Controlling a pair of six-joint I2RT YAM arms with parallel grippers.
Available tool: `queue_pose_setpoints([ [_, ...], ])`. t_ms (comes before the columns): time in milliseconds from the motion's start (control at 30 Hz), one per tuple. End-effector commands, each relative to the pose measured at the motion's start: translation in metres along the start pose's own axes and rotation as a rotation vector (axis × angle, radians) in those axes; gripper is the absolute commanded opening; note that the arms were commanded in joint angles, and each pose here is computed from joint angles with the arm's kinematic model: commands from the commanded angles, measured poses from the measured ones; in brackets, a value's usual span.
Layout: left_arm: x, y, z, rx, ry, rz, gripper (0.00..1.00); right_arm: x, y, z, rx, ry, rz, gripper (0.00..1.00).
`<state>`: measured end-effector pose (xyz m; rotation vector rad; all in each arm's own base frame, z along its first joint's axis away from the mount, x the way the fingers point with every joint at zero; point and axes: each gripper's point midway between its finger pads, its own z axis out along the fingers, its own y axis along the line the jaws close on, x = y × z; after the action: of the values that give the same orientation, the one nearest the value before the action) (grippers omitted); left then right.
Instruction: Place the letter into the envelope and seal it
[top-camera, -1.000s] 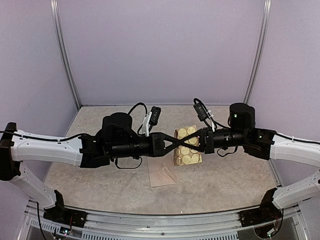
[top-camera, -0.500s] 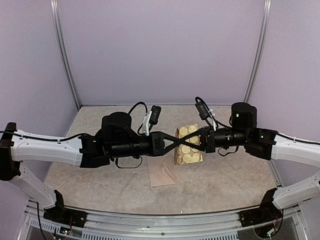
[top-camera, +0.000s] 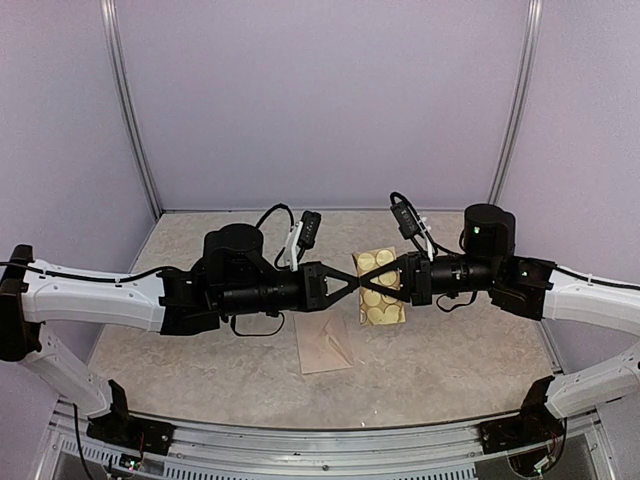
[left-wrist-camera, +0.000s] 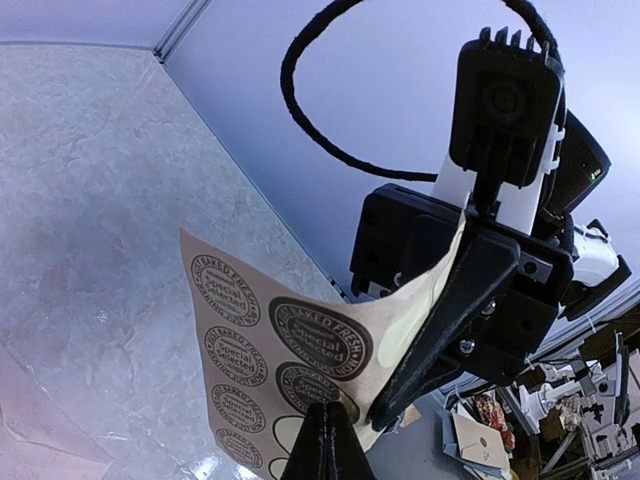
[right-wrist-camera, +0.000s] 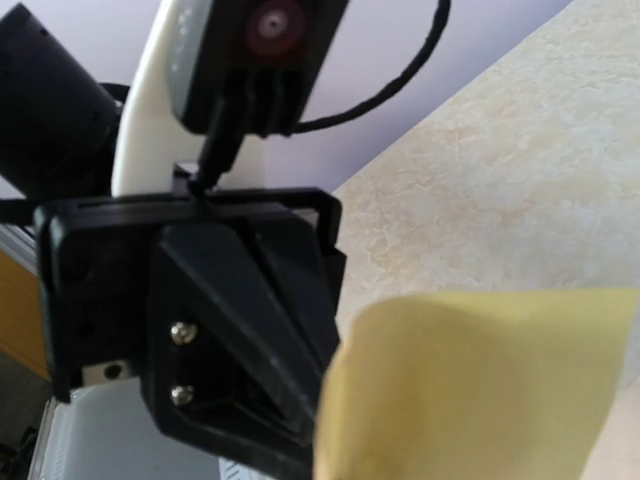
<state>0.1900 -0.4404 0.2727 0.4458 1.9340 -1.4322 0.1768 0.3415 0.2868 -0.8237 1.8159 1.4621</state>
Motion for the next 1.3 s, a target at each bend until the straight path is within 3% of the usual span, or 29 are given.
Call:
queue_pose_setpoints([
  [0,-0.006,0.006,0.001,-0.033,-0.018,0.000,0.00,-0.012,0.027,-0.005,-0.093,-0.037,-0.055,0.00],
  [733,-0.009,0.022,-0.022,-0.100,-0.071,-0.024,0.00,-0.013,0.009,-0.008,0.018,-0.066,-0.033,0.00],
  [1267,-0.014,0.025,-0.054,-0.092,-0.105,0.003,0.00,-0.010,-0.047,-0.026,0.227,-0.135,0.112,0.00],
])
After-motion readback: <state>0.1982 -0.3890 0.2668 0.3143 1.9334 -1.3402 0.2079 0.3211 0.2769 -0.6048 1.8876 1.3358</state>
